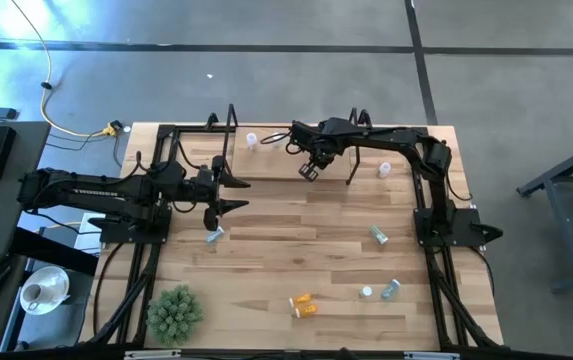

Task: Pick and place medicine bottles onto shelf by color
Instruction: Put the bottom blue pill bottle on the shelf

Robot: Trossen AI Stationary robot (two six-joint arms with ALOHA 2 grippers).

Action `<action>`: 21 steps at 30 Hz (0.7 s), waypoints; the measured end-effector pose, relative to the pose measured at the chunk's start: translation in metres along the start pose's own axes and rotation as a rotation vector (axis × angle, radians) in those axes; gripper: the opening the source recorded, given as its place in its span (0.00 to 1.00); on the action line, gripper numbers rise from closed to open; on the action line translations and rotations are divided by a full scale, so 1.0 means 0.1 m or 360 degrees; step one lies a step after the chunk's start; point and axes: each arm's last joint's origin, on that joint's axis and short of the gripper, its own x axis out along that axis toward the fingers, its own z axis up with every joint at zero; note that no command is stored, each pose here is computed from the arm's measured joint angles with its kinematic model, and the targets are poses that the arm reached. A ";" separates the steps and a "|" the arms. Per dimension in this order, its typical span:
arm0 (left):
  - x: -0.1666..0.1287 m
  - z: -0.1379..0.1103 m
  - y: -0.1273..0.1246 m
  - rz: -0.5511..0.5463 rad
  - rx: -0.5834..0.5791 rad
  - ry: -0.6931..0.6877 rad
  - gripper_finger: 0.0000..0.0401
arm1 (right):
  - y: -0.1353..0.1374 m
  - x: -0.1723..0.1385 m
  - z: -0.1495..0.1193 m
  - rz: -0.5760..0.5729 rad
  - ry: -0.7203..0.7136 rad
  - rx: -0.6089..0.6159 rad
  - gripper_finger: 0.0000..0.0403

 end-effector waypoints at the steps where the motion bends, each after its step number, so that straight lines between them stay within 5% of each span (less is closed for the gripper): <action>1: 0.00 0.00 0.00 0.0000 0.0000 0.0000 0.52 | 0.00 0.00 0.00 0.0003 0.0000 0.0001 0.00; 21: 0.00 0.00 0.00 0.0001 0.0011 0.0006 0.52 | 0.23 0.05 -0.05 0.0034 0.0029 -0.0055 0.00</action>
